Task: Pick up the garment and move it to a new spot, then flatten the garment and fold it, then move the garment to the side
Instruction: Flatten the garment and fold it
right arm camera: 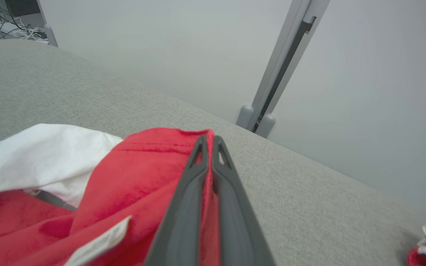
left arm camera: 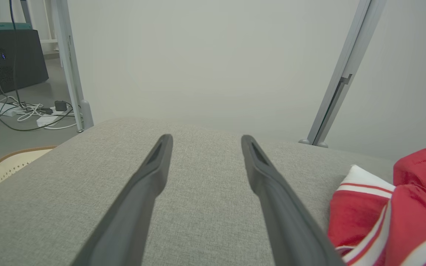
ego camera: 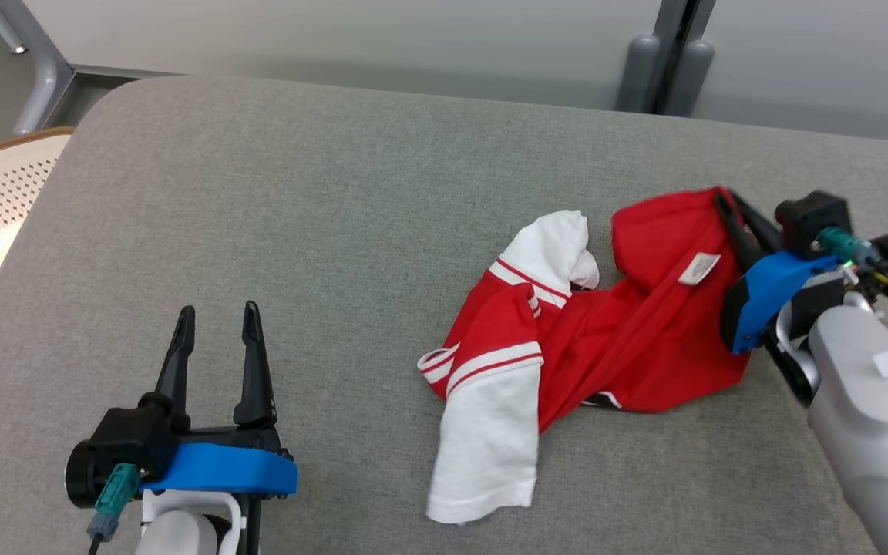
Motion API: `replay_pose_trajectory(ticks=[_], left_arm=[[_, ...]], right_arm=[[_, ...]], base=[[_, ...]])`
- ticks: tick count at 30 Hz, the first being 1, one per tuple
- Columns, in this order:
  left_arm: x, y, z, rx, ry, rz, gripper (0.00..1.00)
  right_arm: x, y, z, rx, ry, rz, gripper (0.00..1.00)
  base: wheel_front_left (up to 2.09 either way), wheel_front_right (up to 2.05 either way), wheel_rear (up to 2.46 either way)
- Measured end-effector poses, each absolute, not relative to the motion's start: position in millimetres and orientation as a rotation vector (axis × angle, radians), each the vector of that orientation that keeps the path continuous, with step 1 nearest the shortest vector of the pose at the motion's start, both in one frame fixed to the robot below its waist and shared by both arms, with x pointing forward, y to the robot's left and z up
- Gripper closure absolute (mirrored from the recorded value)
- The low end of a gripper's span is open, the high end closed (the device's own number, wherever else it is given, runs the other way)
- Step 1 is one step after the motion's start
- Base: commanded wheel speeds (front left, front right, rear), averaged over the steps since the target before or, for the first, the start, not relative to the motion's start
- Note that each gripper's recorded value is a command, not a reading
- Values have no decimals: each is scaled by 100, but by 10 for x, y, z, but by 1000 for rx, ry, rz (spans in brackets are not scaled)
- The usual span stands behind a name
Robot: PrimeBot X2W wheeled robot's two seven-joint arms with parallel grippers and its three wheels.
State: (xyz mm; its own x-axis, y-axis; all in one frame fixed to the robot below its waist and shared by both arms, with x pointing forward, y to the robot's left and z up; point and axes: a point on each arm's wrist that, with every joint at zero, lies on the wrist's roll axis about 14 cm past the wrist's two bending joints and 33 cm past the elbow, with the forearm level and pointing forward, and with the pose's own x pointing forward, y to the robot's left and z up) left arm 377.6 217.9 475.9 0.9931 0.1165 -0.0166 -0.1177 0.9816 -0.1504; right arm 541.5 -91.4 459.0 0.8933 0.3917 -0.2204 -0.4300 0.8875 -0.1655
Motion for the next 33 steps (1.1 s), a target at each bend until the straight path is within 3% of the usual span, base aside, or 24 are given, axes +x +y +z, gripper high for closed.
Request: replay_pose_trajectory(ticks=[4,9,17,24,33], left_arm=[[3779,2153,4783,-158,0,113,0],[3730,2083,4773,-168,4,96,0],[3670,1886,4819,-176,-7,36,0],[3643,1723,4901,-179,-30,-16,0],[3628,1638,4941,-173,-41,-49,0]], right_arm=[[5492,-1016,4808,-194,121,391,100],[5323,-1109,4858,-179,98,370,100],[4640,-1318,4708,-70,103,321,100],[3897,-1787,4472,22,148,183,100],[3290,-2189,4252,99,238,16,100]], base=[[0,0,0],[0,0,0],[0,0,0],[0,0,0],[0,0,0]])
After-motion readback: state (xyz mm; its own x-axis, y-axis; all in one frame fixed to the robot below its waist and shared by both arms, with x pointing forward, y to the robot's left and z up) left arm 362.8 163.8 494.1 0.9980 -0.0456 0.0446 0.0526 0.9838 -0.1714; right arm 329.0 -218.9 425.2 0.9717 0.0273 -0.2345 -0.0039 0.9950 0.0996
